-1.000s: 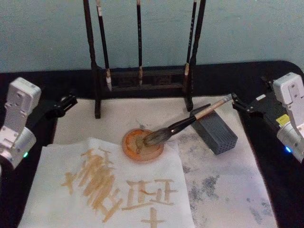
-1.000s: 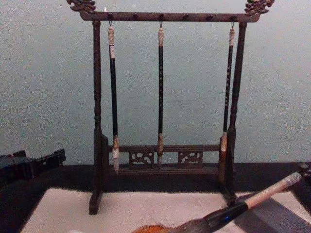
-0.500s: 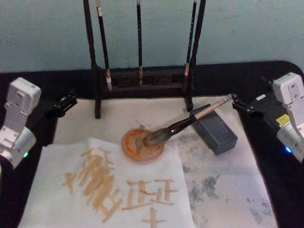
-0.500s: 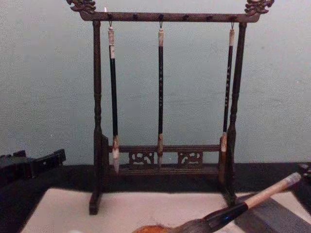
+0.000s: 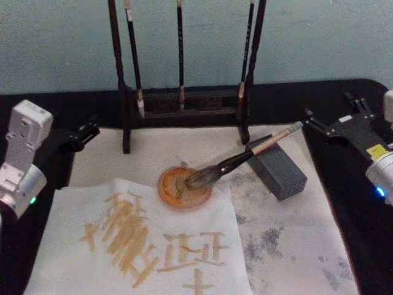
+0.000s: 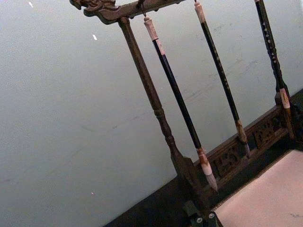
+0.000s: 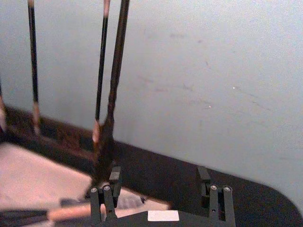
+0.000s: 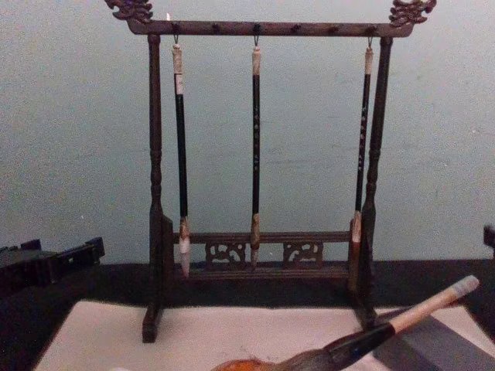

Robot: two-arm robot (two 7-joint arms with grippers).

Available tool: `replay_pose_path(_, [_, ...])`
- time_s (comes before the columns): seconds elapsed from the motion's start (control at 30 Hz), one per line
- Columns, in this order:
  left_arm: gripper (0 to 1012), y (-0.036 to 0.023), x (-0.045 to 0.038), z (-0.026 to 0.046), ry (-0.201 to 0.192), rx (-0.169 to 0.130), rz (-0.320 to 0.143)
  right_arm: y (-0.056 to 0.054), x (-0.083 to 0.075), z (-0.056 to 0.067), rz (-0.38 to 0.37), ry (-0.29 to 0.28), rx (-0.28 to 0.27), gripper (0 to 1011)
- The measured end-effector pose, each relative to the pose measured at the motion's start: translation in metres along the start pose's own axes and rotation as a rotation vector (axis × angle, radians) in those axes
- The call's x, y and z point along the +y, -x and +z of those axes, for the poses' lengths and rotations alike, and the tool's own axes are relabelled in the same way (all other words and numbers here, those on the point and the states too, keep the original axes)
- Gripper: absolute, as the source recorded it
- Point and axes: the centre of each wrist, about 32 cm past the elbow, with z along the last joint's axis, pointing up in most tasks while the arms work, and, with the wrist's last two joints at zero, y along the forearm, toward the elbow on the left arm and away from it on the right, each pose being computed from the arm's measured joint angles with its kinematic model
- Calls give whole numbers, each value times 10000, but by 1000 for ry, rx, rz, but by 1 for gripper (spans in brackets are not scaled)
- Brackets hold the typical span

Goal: Pick up the brush from the inkstone, write on the paper, then place the brush back to its original position.

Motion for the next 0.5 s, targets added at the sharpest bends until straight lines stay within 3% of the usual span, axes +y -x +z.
replay_pose_path(0.13, [1002,0,0,0,0,0,0,16,-65,27,4,-18,128,1008])
replay_pose_path(0.17, [1000,0,0,0,0,0,0,29,-104,21,0,-22,215,1008])
replay_pose_path(0.2, [1002,-1,0,0,0,0,0,38,-122,15,-2,-24,259,1008])
replay_pose_path(0.23, [1000,0,0,0,0,0,0,57,-161,-7,-6,-24,361,1008])
replay_pose_path(0.33, [1002,0,0,0,0,0,0,82,-212,-49,-14,-29,517,1008])
replay_pose_path(0.37, [1002,0,0,0,0,0,0,98,-244,-83,-21,-32,612,1008])
replay_pose_path(0.4, [1002,0,0,0,0,0,0,109,-260,-103,-24,-35,669,1008])
replay_pose_path(0.43, [1002,0,0,0,0,0,0,132,-288,-143,-29,-40,782,1008])
replay_pose_path(0.47, [1002,0,0,0,0,0,0,132,-288,-143,-29,-40,782,1008])
replay_pose_path(0.5, [1002,0,0,0,0,0,0,157,-313,-182,-35,-43,881,1008])
